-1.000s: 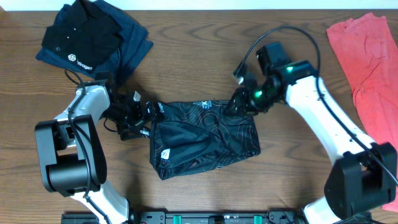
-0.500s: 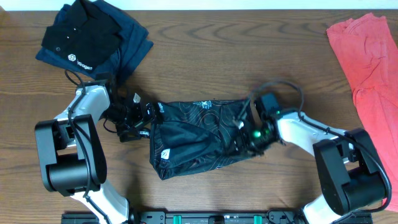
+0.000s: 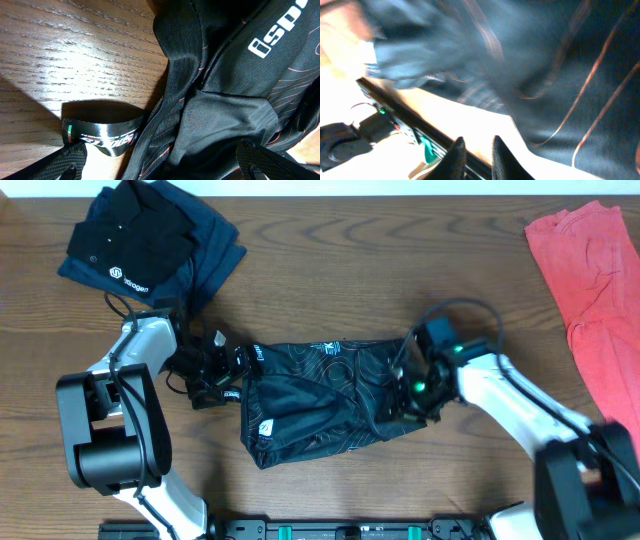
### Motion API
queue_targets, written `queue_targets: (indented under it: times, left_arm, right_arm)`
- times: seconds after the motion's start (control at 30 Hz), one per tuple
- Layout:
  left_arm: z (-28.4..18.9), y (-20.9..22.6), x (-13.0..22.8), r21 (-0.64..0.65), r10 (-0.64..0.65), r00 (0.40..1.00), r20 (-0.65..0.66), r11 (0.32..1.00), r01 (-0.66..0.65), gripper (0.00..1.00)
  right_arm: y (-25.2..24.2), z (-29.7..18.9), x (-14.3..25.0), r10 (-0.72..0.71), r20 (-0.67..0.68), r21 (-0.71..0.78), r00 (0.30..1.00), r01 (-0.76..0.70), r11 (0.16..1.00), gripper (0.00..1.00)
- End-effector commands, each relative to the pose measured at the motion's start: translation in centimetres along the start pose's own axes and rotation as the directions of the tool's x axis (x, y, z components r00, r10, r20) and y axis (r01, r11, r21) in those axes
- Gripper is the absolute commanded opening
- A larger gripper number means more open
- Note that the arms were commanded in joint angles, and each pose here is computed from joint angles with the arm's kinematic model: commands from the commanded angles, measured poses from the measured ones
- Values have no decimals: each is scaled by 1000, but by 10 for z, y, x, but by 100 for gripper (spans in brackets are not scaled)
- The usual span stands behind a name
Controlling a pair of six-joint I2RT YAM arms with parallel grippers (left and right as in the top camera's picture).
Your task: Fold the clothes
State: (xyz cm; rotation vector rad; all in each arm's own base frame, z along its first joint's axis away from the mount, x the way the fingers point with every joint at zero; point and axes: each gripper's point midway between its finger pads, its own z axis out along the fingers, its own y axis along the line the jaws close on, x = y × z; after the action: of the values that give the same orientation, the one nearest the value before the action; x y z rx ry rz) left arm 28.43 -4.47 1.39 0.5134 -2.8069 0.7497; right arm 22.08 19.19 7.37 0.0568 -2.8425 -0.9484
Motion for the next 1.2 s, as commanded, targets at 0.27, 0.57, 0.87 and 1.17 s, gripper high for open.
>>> queue_targets:
  times: [0.27, 0.57, 0.87, 1.17]
  left_arm:
    - [20, 22, 10, -42, 90, 993, -70, 995, -93, 98]
    - [22, 35, 1, -114, 92, 995, -36, 989, -96, 98]
    - [15, 68, -12, -310, -5, 999, 44, 950, 19, 98]
    - [29, 41, 3, -172, 65, 997, -29, 983, -69, 98]
  right_arm:
    - [37, -56, -21, -161, 214, 21, 964, 160, 987, 80]
    - [37, -55, -20, -162, 211, 21, 964, 162, 987, 80]
    - [44, -50, -13, -185, 186, 5, 965, 188, 982, 80]
    - [46, -47, -14, -221, 191, 34, 956, 219, 975, 86]
